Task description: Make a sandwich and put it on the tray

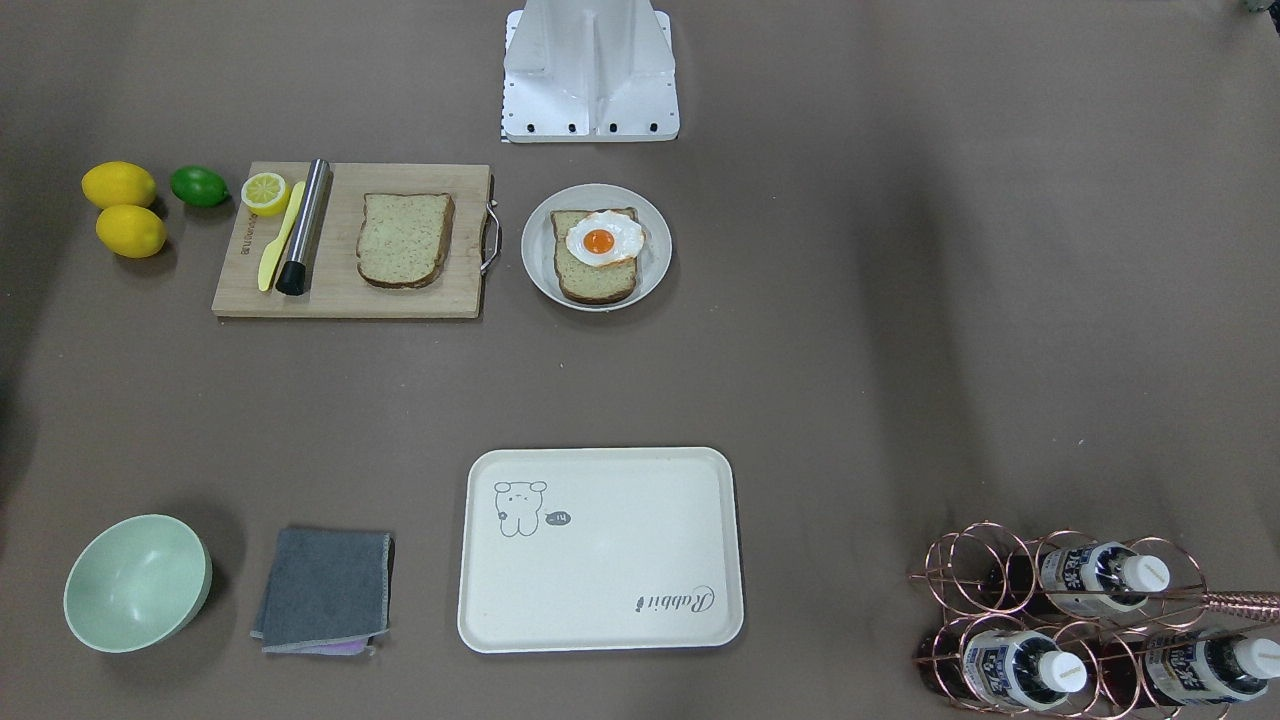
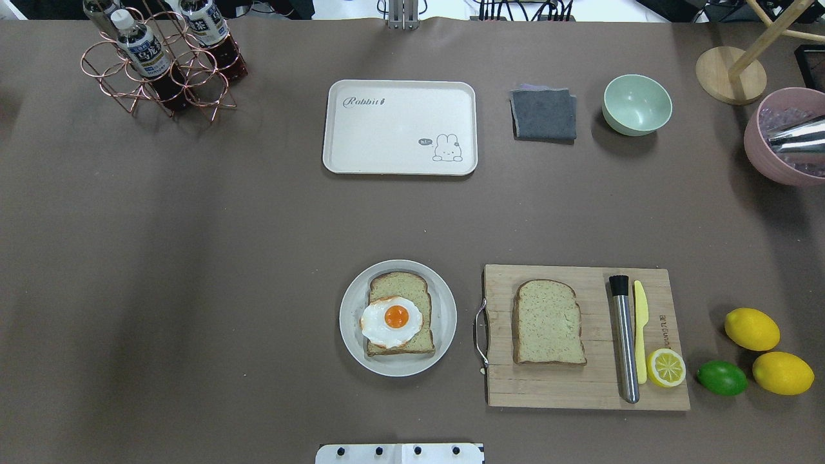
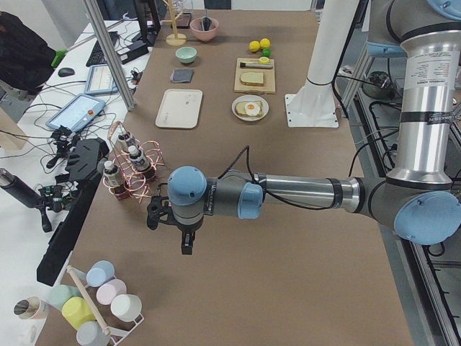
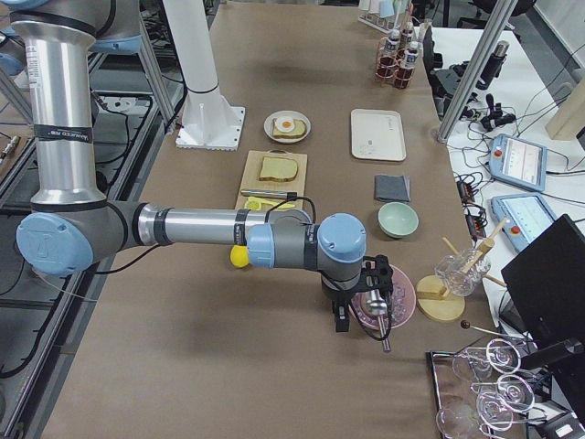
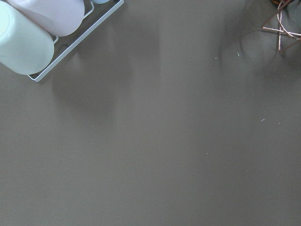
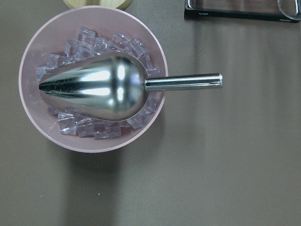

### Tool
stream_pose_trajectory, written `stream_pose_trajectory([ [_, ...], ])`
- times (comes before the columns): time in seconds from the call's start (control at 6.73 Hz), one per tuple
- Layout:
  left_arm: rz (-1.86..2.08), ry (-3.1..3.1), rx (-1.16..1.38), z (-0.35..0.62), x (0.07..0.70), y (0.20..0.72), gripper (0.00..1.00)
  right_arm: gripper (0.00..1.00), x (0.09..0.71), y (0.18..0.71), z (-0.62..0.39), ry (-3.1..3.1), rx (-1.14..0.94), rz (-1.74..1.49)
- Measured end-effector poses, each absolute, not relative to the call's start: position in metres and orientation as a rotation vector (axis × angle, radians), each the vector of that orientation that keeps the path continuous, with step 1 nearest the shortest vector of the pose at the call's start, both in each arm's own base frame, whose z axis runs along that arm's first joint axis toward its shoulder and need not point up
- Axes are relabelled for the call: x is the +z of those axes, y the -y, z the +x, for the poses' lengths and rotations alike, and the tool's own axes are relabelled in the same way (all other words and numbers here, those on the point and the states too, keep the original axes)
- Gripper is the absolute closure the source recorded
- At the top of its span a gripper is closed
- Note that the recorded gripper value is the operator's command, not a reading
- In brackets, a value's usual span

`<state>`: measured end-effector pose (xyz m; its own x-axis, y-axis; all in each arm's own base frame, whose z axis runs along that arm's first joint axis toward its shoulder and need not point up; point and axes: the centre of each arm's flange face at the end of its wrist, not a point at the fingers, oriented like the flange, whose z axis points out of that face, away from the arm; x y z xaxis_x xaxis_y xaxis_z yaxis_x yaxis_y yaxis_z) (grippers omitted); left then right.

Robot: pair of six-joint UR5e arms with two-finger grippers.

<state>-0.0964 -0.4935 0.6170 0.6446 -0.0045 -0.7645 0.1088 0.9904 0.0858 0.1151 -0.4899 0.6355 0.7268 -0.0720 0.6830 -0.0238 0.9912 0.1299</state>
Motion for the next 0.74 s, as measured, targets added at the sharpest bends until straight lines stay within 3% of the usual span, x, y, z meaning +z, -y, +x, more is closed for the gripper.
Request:
stream_pose_trajectory([
  [0.74,0.134,-0.875,-0.062,-0.0961,0.6137,0.4946,0.02,0.00,0.6348,0.4893,0.1148,0.758,-0.023,0.134],
])
